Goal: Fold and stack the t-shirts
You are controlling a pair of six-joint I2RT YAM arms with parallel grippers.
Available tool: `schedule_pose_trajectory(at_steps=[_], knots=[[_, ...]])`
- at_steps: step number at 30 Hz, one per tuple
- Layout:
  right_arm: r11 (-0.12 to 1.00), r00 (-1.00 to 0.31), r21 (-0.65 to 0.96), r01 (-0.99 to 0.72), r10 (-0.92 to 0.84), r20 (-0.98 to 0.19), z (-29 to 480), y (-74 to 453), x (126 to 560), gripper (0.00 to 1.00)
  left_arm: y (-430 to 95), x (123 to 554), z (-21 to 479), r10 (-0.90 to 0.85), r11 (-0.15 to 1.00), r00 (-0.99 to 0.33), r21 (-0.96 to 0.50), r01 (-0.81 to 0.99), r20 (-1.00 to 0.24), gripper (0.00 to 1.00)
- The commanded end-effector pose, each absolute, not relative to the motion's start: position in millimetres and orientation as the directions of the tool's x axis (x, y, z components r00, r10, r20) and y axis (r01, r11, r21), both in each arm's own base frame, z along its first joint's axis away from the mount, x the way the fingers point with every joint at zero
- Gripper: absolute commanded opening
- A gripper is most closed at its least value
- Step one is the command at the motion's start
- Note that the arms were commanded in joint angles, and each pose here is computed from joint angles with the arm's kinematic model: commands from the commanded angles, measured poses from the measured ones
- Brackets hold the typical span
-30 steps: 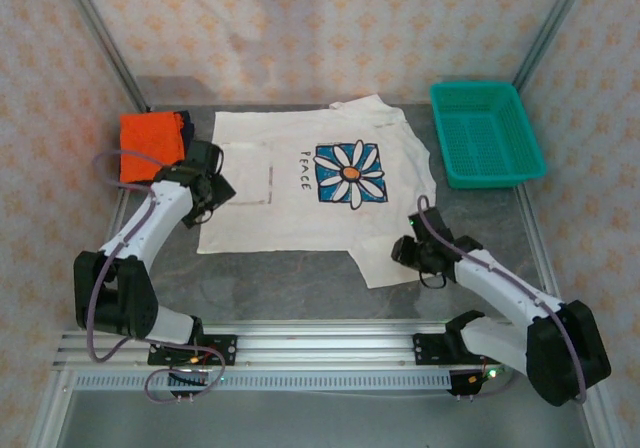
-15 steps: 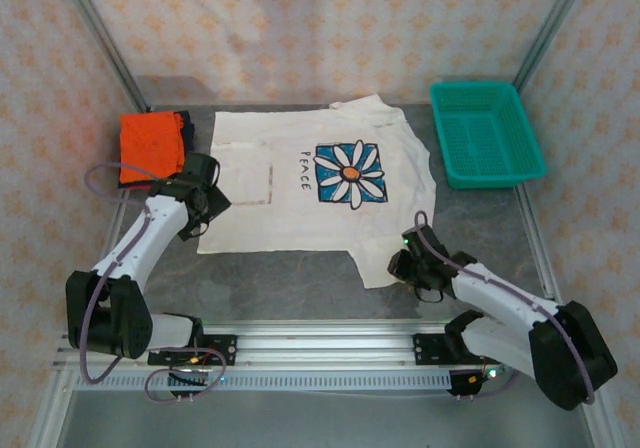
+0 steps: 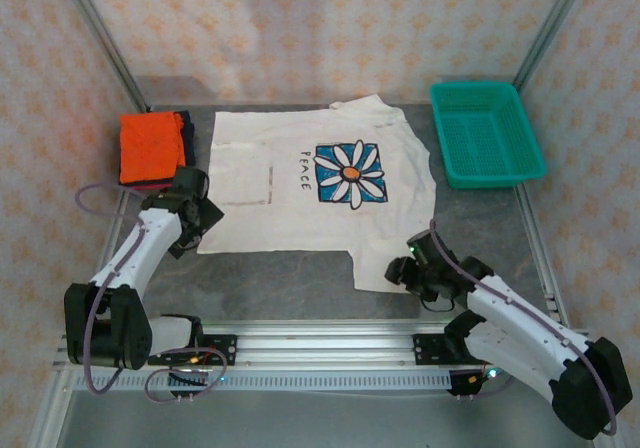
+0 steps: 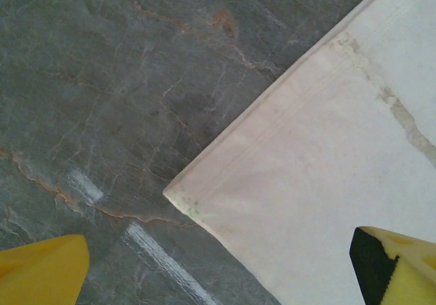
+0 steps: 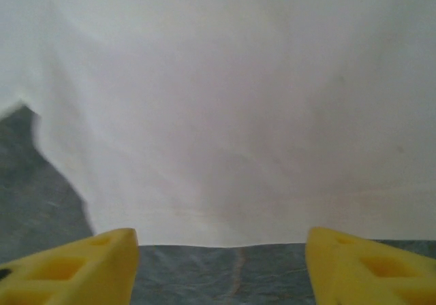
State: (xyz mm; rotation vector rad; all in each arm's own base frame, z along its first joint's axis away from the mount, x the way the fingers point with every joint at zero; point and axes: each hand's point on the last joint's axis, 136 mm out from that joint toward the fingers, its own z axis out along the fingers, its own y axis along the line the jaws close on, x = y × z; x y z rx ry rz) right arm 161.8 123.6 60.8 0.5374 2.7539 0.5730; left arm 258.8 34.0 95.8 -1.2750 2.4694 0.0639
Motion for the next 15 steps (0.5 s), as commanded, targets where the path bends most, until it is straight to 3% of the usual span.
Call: schedule_pose_trajectory(at_steps=[1,6,15], knots=[[0.882,-0.857,0.388,0.267,0.401,-0.322,94,109,180,0.99,35,255,93,-0.826,0.534,-0.464,-0.184,-0.825,-0.32,1.0],[0.916,-0.829,0.312,0.252,0.371,-0.419,112,86,193,0.99,37,249,84,-0.87,0.463,-0.381,-0.249,-0.851,-0.313,1.0],[0.9,-0.816,0.343,0.268,0.401,-0.416,106,87,207,0.97,43,240,56,-0.921,0.34,-0.275,-0.224,-0.913,-0.276,0.7]])
